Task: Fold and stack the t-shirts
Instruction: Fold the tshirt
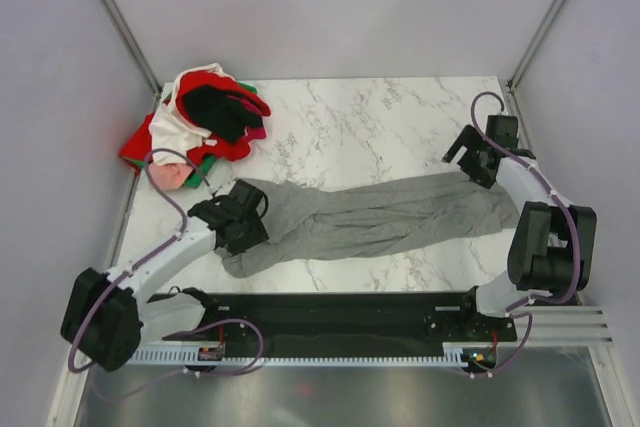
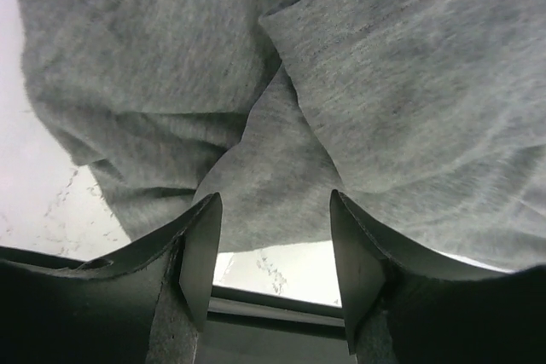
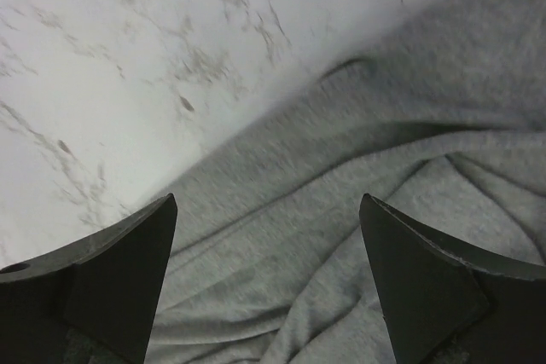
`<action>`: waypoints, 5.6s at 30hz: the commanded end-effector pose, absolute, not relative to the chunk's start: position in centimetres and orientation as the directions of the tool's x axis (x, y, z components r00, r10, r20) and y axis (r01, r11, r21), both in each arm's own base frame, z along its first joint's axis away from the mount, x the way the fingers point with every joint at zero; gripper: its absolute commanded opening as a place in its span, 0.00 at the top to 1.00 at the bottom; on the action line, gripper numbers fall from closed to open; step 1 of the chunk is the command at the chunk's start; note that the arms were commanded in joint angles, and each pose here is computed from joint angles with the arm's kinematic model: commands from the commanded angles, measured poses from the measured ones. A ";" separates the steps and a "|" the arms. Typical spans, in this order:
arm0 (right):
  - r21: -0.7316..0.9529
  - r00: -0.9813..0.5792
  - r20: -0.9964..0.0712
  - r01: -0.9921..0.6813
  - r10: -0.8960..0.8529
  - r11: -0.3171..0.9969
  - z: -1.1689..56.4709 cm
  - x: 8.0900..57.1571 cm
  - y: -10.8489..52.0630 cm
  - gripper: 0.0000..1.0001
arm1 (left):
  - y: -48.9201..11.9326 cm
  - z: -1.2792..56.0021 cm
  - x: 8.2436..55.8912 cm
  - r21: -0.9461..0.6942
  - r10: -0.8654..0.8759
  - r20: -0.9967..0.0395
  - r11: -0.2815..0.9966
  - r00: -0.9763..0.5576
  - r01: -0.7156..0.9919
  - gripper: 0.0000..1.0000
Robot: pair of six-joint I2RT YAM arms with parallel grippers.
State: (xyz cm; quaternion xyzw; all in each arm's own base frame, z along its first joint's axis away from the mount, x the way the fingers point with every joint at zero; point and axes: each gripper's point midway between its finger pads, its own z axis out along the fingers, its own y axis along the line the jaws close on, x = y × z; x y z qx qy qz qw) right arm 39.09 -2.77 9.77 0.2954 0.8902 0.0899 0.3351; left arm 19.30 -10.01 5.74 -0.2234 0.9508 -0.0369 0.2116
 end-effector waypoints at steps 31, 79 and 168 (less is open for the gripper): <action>0.501 -0.817 -0.509 -0.023 0.273 0.865 18.3 25.2 30.2 0.02 | -29.6 31.0 61.7 -0.606 -0.456 -0.782 0.717 -0.425 0.345 0.01; 0.688 -0.431 -0.723 -0.377 0.540 0.621 20.6 67.3 27.6 0.02 | -16.2 13.8 23.8 -0.457 -0.339 -0.518 0.886 -0.785 -0.080 0.16; 0.504 -0.804 -0.345 0.276 0.484 0.818 12.1 13.7 11.4 1.00 | -30.5 10.0 8.4 -0.595 -0.303 -0.124 0.785 -0.945 -0.173 0.98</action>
